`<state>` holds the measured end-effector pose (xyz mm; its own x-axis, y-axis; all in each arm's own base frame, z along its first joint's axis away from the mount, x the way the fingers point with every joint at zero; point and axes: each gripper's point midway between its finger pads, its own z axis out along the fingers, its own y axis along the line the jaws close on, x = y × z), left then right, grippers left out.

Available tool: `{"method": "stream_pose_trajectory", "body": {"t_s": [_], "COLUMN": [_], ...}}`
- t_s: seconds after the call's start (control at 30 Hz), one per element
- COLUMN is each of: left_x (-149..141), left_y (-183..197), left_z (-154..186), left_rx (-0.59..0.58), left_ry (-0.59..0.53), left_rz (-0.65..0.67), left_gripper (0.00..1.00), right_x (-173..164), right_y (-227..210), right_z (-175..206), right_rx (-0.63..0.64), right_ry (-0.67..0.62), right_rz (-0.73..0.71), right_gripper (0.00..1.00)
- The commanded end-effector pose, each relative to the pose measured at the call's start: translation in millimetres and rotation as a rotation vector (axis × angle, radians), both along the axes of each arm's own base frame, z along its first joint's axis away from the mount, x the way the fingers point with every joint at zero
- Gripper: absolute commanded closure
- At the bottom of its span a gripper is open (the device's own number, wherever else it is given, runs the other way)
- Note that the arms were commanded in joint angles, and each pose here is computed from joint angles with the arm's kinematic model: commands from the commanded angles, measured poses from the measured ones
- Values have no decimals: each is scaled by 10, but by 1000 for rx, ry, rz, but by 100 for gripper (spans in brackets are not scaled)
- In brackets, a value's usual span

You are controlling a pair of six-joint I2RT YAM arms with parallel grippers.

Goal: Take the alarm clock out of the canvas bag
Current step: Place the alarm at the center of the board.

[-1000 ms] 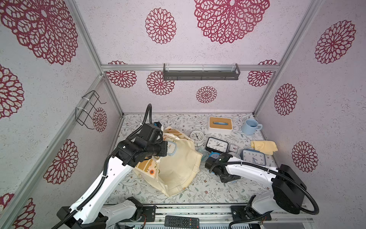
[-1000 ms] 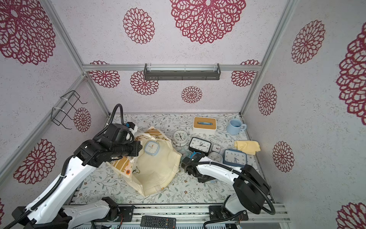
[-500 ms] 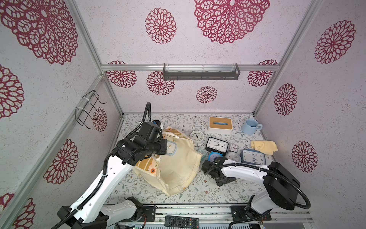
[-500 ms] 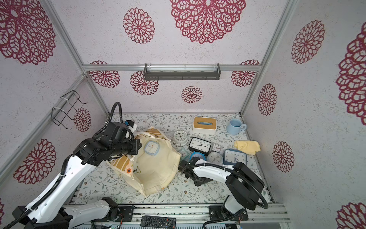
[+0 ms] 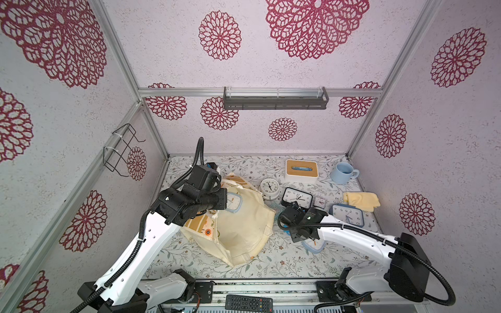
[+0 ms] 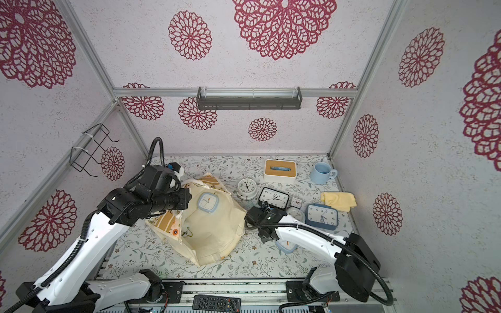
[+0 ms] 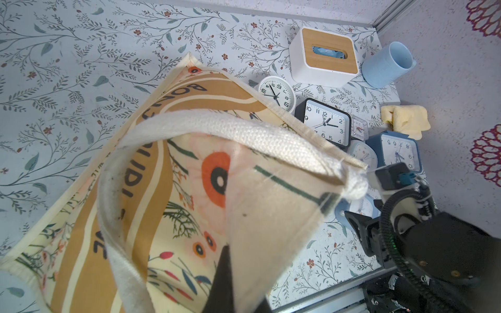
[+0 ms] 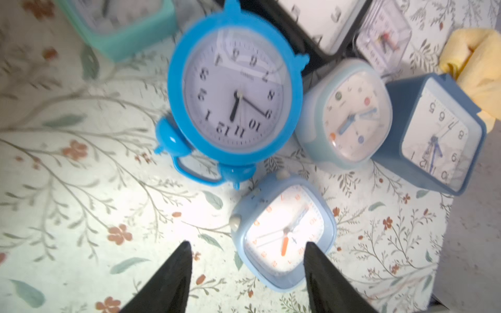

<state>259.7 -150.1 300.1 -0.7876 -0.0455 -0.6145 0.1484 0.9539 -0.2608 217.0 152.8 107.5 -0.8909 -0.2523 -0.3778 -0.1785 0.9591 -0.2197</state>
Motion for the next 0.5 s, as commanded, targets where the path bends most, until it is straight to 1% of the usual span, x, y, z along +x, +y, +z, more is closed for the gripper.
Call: {"method": "stream_pose_trajectory", "body": {"t_s": [0.0, 0.07, 0.13, 0.23, 0.3, 0.37, 0.4, 0.47], "left_x": [96, 86, 65, 18, -24, -68, -95, -150], "left_y": [-11, -13, -26, -43, -34, -13, 0, 34], "left_z": [252, 231, 190, 116, 85, 71, 51, 26], "left_rx": [-56, -61, -71, -86, -95, -107, -112, -115], "left_ry": [-75, -66, -49, -11, 6, 13, 19, 27], "left_rz": [32, 36, 36, 39, 46, 56, 61, 69], "left_gripper": [100, 100, 100, 100, 100, 100, 100, 100], "right_x": [97, 113, 136, 120, -6, -179, -270, -389], "right_y": [27, 48, 161, 518, 831, 1043, 1139, 1286], "right_z": [-23, -28, 74, 432, 837, 1186, 1331, 1496], "right_rx": [37, 63, 134, 388, 614, 779, 840, 907], "right_ry": [18, 22, -7, -99, -185, -244, -258, -259], "right_rz": [7, 2, 31, 160, 304, 409, 453, 473], "right_gripper": [34, 34, 36, 39, 40, 40, 40, 39]}}
